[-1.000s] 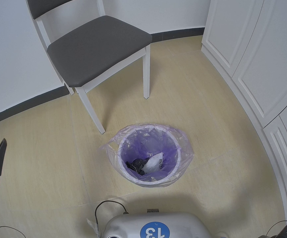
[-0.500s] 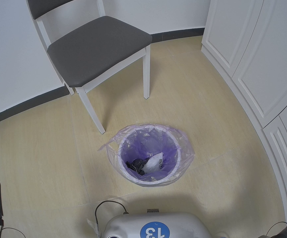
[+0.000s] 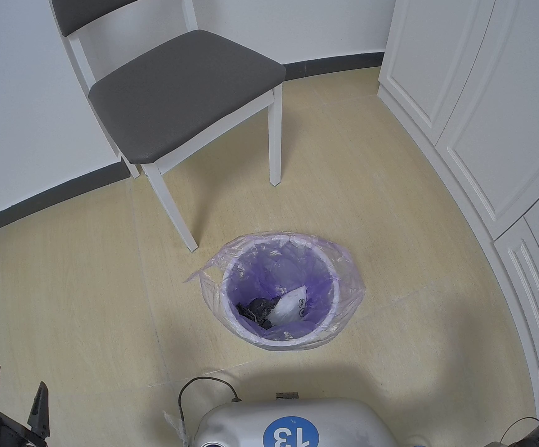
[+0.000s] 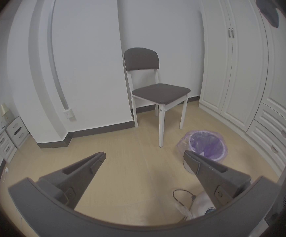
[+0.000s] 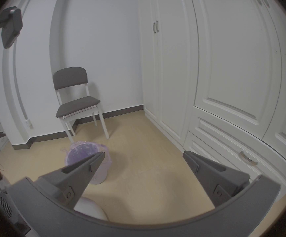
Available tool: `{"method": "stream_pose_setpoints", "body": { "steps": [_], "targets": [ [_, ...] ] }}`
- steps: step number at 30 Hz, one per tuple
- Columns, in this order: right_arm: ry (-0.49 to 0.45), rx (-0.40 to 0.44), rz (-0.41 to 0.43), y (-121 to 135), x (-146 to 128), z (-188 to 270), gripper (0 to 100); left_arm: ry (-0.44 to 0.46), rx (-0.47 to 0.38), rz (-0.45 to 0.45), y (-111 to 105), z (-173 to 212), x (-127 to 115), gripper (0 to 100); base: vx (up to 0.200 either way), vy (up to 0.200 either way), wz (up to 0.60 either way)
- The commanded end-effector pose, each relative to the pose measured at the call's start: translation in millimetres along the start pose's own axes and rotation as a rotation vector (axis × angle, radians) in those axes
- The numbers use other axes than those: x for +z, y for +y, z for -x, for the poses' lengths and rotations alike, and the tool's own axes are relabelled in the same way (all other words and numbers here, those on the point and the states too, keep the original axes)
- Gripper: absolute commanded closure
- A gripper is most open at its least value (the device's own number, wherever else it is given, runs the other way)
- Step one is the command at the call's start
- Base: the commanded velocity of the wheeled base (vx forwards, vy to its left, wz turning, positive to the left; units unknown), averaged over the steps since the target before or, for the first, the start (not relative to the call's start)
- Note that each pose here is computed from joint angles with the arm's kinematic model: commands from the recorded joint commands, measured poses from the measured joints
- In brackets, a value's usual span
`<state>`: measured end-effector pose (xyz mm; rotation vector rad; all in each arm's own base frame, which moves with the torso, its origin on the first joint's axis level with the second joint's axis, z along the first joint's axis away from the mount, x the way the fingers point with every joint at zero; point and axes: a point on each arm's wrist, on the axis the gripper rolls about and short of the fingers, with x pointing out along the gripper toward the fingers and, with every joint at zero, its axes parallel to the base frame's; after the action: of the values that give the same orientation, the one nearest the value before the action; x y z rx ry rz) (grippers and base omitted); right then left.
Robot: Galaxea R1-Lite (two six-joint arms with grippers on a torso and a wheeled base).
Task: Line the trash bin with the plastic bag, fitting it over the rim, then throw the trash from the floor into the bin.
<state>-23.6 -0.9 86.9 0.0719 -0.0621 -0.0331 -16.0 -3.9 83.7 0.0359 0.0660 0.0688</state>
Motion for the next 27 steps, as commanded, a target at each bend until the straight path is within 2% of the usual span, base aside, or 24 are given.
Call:
{"method": "stream_pose_setpoints", "body": {
  "steps": [1,7,9,10,11,12,14,16,17,19,20,21,24,27],
  "targets": [
    [0.021,0.086,-0.003,1.7,-4.1,0.9,0,0.042,-0.016,0.025,0.3,-1.7,-6.7,0,0.0,0.0,0.0],
    [0.043,0.075,0.04,1.4,-3.9,2.0,0,0.04,0.004,0.048,0.7,-1.7,-6.4,0,0.0,0.0,0.0],
    [0.034,0.025,0.067,0.3,-3.7,1.7,0,0.04,0.011,0.054,0.8,-1.7,-6.4,0,0.0,0.0,0.0],
    [0.03,0.015,0.102,0.0,-3.4,1.6,0,0.04,0.011,0.054,0.8,-1.7,-6.4,0,0.0,0.0,0.0],
    [0.03,0.015,0.102,0.0,-3.4,1.6,0,0.04,0.011,0.054,0.8,-1.7,-6.4,0,0.0,0.0,0.0],
    [0.019,0.012,0.231,-0.1,-4.5,0.8,0,0.038,0.01,0.045,0.8,-1.7,-6.2,0,0.0,0.0,0.0],
    [-0.002,0.045,0.295,0.7,-4.0,0.3,0,0.038,0.015,0.045,0.9,-1.7,-6.3,0,0.0,0.0,0.0],
    [-0.003,0.055,0.29,1.0,-3.8,0.4,0,0.037,0.02,0.051,1.0,-1.6,-6.3,0,0.0,0.0,0.0],
    [0.001,0.034,0.255,0.5,-3.9,0.4,0,0.038,0.023,0.046,1.0,-1.7,-6.3,0,0.0,0.0,0.0],
    [-0.001,-0.071,0.115,-1.8,-4.5,0.0,0,0.035,0.021,0.041,1.1,-1.6,-6.1,0,0.0,0.0,0.0],
    [-0.001,-0.071,0.115,-1.8,-4.5,0.0,0,0.035,0.021,0.041,1.1,-1.6,-6.1,0,0.0,0.0,0.0],
    [-0.005,-0.107,0.036,-2.7,-4.9,0.0,0,0.035,0.029,0.055,1.2,-1.6,-6.1,0,0.0,0.0,0.0],
    [-0.003,-0.104,0.002,-2.6,-4.7,0.2,0,0.035,0.021,0.046,1.1,-1.6,-6.1,0,0.0,0.0,0.0],
    [-0.002,-0.103,0.017,-2.6,-4.7,0.2,0,0.035,0.02,0.042,1.0,-1.6,-6.1,0,0.0,0.0,0.0]
  ]
}}
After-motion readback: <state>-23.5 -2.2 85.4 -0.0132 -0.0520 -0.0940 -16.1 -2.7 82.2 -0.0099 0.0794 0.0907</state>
